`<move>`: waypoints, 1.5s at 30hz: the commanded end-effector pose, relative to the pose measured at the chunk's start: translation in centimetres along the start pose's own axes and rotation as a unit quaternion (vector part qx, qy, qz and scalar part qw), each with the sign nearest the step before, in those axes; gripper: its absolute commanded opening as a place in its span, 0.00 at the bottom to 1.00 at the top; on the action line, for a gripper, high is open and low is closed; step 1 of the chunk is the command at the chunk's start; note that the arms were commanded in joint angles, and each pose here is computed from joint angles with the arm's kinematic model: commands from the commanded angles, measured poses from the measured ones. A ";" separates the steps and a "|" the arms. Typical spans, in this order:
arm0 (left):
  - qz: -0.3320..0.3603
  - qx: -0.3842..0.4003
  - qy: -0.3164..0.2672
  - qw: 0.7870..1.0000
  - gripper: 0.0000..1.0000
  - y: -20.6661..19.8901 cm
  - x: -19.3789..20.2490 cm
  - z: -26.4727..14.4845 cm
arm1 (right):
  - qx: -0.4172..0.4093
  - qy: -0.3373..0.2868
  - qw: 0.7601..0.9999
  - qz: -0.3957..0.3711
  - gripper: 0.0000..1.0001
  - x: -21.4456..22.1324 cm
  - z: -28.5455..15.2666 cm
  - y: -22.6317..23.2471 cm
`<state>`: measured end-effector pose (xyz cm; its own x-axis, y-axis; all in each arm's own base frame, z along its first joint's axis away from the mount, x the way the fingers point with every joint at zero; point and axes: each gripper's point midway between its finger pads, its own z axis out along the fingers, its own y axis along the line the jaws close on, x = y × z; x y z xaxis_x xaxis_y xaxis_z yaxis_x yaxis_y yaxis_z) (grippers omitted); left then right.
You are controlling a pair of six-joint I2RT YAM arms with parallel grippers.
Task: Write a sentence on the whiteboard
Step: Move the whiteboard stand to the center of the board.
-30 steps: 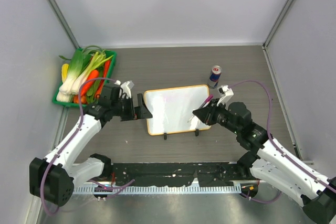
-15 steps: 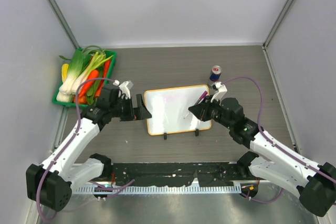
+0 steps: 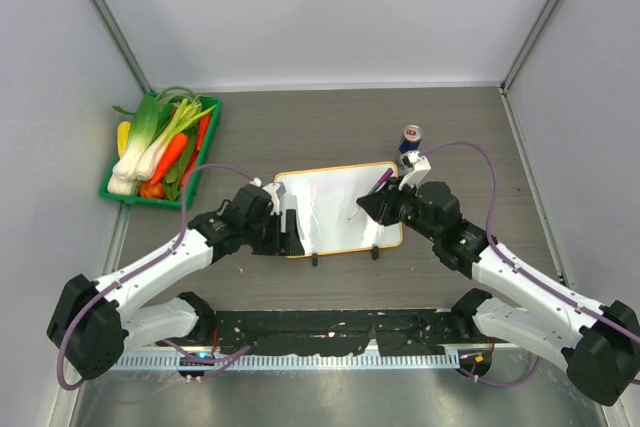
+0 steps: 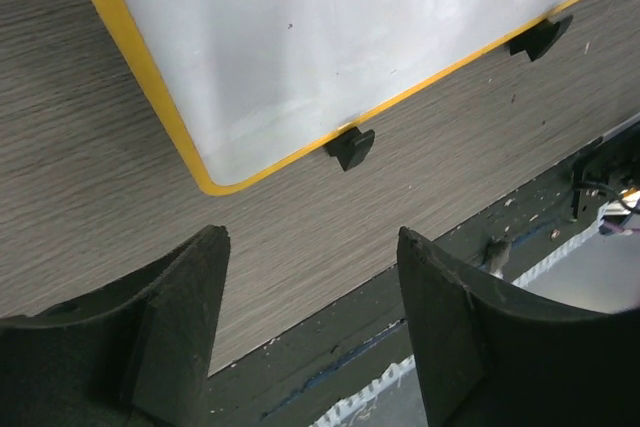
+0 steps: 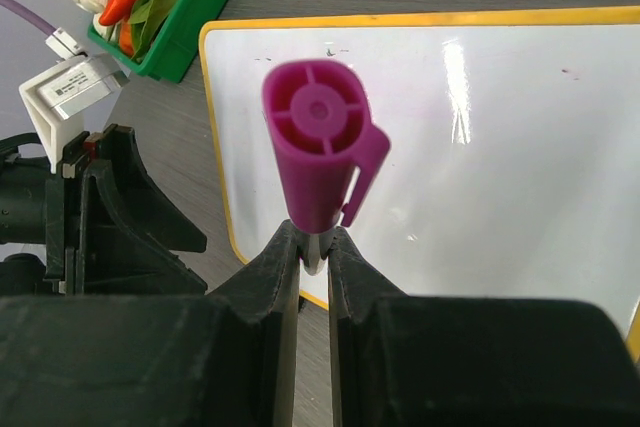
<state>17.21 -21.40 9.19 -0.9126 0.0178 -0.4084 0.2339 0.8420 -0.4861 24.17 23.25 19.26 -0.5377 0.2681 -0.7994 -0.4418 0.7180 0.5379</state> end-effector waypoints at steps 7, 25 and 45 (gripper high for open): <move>-0.033 0.018 -0.059 0.998 0.52 -2.3 -2.0 0.9 | -0.028 -0.045 0.999 -0.011 0.01 -3.5 1.0 2.0; 0.037 -0.078 -0.055 0.995 0.50 -4.0 0.3 5.4 | -0.022 -0.045 0.999 -0.004 0.01 -3.6 1.3 1.3; 0.051 -0.146 -0.023 0.988 0.15 -3.0 2.7 8.1 | -0.018 -0.045 0.999 0.007 0.01 -3.4 0.8 0.2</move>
<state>15.94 -27.48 2.24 -0.8868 0.1327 -0.4428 0.2382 0.9521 -0.1916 26.29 22.87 19.19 -0.5323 0.2922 -0.7945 -0.4186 0.7249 0.5471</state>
